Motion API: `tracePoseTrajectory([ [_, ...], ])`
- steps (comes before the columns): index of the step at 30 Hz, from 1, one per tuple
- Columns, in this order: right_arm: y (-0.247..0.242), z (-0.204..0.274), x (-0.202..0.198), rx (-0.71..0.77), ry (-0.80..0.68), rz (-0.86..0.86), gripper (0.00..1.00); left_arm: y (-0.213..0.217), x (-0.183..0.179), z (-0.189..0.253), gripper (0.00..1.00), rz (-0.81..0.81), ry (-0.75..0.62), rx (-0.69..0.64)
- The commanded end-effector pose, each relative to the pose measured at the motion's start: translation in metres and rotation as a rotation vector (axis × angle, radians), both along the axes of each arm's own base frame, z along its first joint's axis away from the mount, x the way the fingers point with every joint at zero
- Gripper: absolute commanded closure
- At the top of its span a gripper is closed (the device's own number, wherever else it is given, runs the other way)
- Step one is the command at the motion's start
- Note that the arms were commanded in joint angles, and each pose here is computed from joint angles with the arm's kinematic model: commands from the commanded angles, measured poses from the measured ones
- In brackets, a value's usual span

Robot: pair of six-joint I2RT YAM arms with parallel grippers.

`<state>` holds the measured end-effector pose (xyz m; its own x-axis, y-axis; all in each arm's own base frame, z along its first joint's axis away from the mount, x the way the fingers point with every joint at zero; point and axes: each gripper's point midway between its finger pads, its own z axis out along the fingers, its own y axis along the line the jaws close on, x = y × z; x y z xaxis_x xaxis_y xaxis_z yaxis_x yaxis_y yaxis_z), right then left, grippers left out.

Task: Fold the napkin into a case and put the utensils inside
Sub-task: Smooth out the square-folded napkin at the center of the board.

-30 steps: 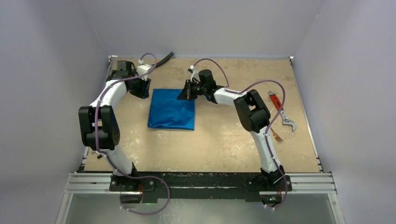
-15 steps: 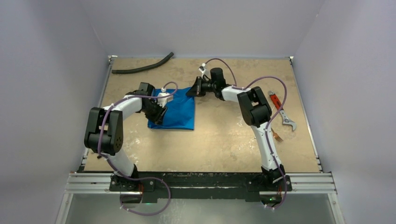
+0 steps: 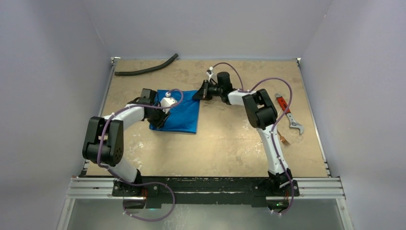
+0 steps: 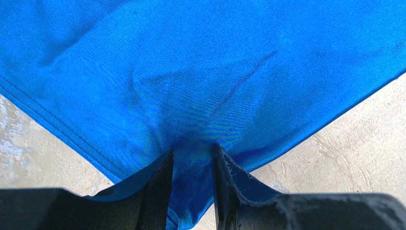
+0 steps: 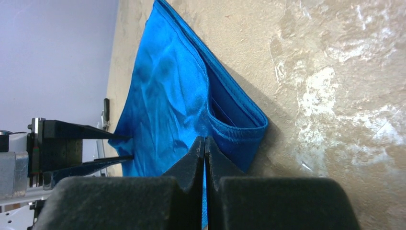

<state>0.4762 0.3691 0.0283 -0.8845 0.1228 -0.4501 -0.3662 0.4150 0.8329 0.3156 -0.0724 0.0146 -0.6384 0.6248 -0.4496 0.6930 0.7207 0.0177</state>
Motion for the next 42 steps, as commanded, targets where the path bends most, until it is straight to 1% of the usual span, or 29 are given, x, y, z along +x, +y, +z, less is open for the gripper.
tracePoseTrajectory([
  [1,0.003,0.06,0.02,0.079,-0.118,-0.024,0.99,0.019,-0.011,-0.018,0.66,-0.026,0.014,0.109],
  [3,0.007,0.07,0.028,0.095,-0.131,-0.029,0.99,0.019,-0.01,-0.018,0.66,-0.03,0.01,0.11],
  [6,0.01,0.064,0.034,0.099,-0.114,-0.03,0.99,0.019,-0.009,-0.016,0.67,-0.038,0.0,0.113],
  [11,0.002,0.029,0.033,0.068,-0.057,-0.072,1.0,0.023,-0.009,-0.016,0.67,-0.053,-0.013,0.134],
  [15,-0.006,0.008,0.032,0.03,-0.039,-0.104,1.0,0.024,-0.007,-0.015,0.67,-0.057,-0.022,0.142],
  [21,-0.034,-0.016,0.035,-0.034,-0.004,-0.197,1.0,0.026,-0.006,-0.014,0.67,-0.07,-0.03,0.158],
  [24,-0.052,-0.011,0.035,-0.032,-0.017,-0.245,1.0,0.029,-0.007,-0.014,0.67,-0.084,-0.034,0.176],
  [28,-0.066,-0.003,0.028,-0.027,-0.037,-0.246,0.94,0.03,-0.006,-0.015,0.68,-0.093,-0.036,0.183],
  [29,-0.066,-0.002,0.025,-0.023,-0.041,-0.236,0.91,0.03,-0.006,-0.015,0.68,-0.094,-0.035,0.181],
  [32,-0.068,0.018,0.026,-0.023,-0.113,-0.244,0.88,0.027,-0.004,-0.011,0.68,-0.098,-0.045,0.166],
  [35,-0.052,0.051,0.008,0.014,-0.177,-0.23,0.88,0.022,-0.002,-0.005,0.68,-0.111,-0.058,0.145],
  [38,-0.021,0.075,-0.02,0.033,-0.226,-0.184,0.88,0.017,-0.003,-0.002,0.68,-0.127,-0.061,0.118],
  [42,0.023,0.078,-0.06,0.068,-0.212,-0.11,0.89,0.015,-0.001,0.001,0.68,-0.122,-0.062,0.105],
])
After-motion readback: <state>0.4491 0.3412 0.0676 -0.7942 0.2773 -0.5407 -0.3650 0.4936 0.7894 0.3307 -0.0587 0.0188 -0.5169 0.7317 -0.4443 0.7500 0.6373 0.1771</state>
